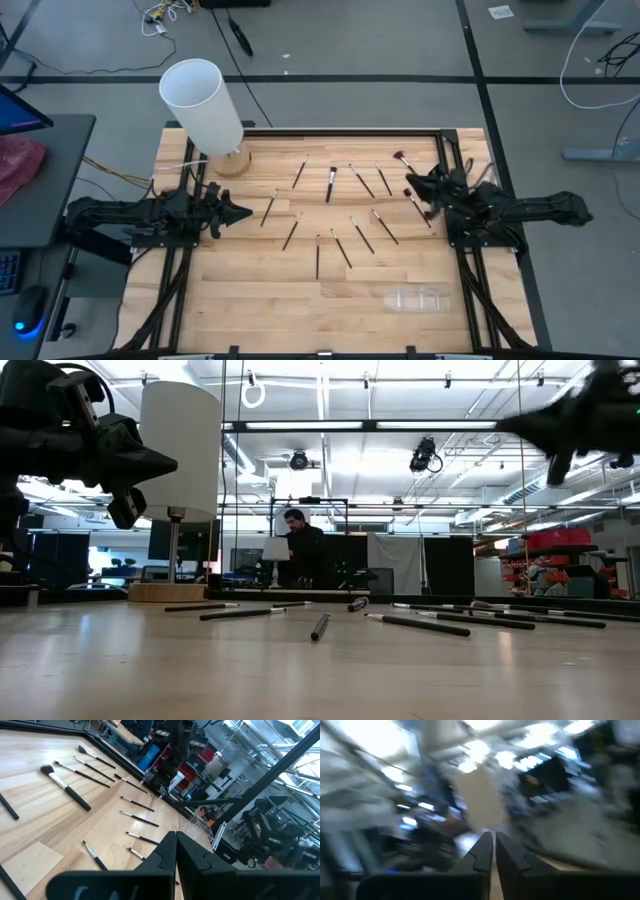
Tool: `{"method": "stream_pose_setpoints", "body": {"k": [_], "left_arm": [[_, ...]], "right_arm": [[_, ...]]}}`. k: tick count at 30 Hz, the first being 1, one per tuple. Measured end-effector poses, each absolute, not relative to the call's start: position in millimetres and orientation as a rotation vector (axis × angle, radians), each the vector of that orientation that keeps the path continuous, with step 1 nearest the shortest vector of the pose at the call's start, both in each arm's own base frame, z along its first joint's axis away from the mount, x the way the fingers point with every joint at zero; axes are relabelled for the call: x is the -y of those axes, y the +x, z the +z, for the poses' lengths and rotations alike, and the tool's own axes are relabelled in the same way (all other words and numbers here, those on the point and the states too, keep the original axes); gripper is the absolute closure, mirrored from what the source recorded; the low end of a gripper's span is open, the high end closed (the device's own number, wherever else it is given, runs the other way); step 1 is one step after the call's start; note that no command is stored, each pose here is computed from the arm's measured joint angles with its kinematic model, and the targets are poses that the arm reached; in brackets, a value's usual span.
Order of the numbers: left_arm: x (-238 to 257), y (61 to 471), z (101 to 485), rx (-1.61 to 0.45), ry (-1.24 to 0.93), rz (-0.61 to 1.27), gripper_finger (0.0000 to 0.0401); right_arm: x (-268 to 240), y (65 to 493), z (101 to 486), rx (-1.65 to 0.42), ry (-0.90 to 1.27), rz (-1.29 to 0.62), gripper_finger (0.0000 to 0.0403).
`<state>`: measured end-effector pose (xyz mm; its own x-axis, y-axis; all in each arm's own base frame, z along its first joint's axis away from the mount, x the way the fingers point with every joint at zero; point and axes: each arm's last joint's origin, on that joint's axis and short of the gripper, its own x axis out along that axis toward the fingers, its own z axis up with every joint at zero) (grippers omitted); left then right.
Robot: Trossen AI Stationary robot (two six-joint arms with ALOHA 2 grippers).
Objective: Pick & Place Makeup Supplies
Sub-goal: Put the silver makeup brush into the transparent organizer
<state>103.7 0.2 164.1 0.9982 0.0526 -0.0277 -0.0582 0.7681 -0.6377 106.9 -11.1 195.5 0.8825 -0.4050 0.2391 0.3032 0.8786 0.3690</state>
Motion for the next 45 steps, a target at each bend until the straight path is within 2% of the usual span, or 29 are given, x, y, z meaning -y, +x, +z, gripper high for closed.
{"method": "stream_pose_setpoints", "body": {"k": [5, 11, 20, 24, 28, 34, 39, 45], "left_arm": [[0, 104, 164, -0.009, -0.692, 0.06, 0.0394], [0, 104, 164, -0.009, -0.692, 0.06, 0.0394], [0, 104, 164, -0.008, -0.692, 0.06, 0.0394], [0, 104, 164, -0.009, -0.692, 0.06, 0.0394], [0, 104, 164, -0.008, -0.692, 0.06, 0.0394], [0, 104, 164, -0.008, -0.692, 0.06, 0.0394], [0, 104, 164, -0.009, -0.692, 0.06, 0.0394], [0, 104, 164, -0.008, -0.692, 0.06, 0.0394]], "right_arm": [[16, 123, 176, 0.12, 0.298, -0.596, 0.0376], [18, 145, 191, -0.083, 0.126, -0.691, 0.0376], [51, 165, 219, -0.437, 0.201, -0.914, 0.0376], [73, 164, 219, -0.568, 0.292, -0.965, 0.0369], [95, 159, 205, -0.672, 0.36, -0.974, 0.0333], [124, 151, 189, -0.761, 0.417, -1.039, 0.0238], [142, 153, 172, -0.845, 0.403, -1.018, 0.017], [151, 154, 153, -0.957, 0.387, -1.003, 0.0145]]}}
